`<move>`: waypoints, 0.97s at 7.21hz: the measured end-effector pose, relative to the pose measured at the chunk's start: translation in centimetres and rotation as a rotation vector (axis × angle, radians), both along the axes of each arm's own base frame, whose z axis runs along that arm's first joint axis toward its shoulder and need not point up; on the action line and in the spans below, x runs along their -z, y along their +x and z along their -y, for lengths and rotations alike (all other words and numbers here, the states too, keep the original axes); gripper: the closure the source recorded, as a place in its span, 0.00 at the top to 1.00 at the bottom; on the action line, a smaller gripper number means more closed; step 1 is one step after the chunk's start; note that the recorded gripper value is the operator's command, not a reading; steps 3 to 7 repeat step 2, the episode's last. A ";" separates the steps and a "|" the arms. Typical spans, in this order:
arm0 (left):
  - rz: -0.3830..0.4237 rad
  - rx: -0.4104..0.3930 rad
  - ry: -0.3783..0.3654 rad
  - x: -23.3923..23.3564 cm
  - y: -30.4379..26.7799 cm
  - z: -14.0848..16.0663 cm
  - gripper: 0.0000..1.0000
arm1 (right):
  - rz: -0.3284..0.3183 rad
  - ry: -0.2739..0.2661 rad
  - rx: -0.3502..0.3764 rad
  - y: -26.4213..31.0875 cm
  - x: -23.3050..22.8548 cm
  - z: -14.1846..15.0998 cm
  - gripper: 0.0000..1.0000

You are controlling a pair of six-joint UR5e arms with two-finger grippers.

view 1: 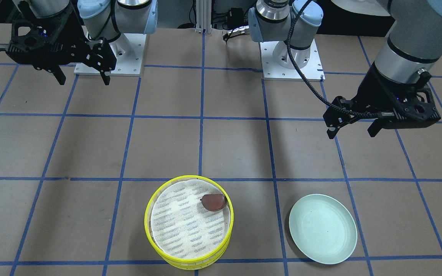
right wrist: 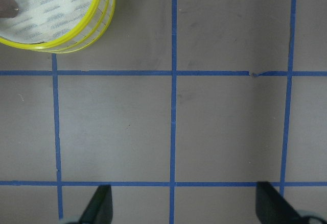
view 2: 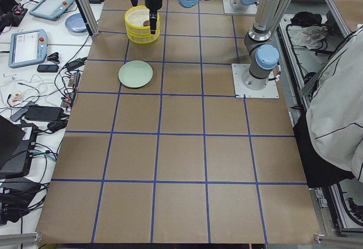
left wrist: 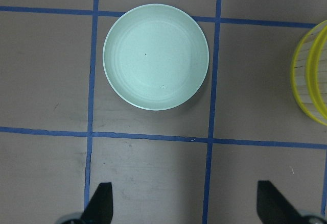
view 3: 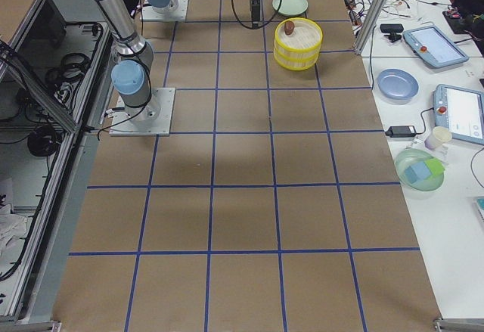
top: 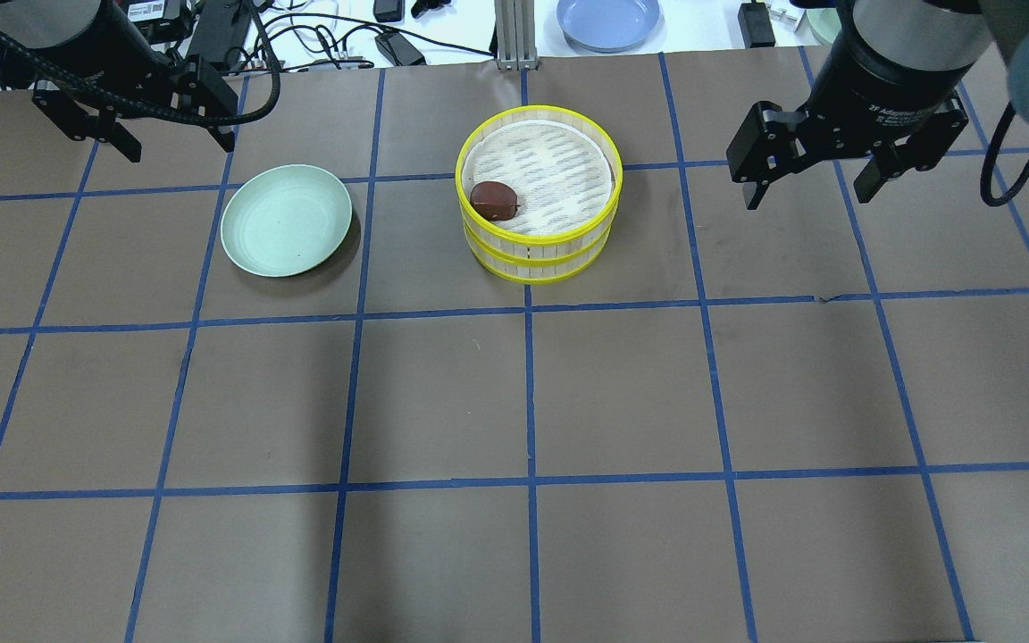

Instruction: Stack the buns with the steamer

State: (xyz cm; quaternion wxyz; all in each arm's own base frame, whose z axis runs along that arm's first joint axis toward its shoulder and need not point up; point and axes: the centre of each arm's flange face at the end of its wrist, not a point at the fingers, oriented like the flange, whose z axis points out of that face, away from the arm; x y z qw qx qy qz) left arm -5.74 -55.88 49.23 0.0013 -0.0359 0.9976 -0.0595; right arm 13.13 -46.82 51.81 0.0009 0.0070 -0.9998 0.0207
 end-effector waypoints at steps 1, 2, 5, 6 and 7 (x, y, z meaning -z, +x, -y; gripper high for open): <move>0.000 0.000 0.002 0.0 0.0 0.0 1.00 | 0.000 0.001 -0.001 0.0 0.1 0.1 1.00; 0.000 0.000 0.006 0.2 0.0 0.0 1.00 | 0.001 0.001 -0.001 0.0 0.1 0.1 1.00; 0.000 0.000 0.006 0.2 0.0 0.0 1.00 | 0.001 0.001 -0.001 0.0 0.1 0.1 1.00; 0.000 0.000 0.006 0.2 0.0 0.0 1.00 | 0.001 0.001 -0.001 0.0 0.1 0.1 1.00; 0.000 0.000 0.006 0.2 0.0 0.0 1.00 | 0.001 0.001 -0.001 0.0 0.1 0.1 1.00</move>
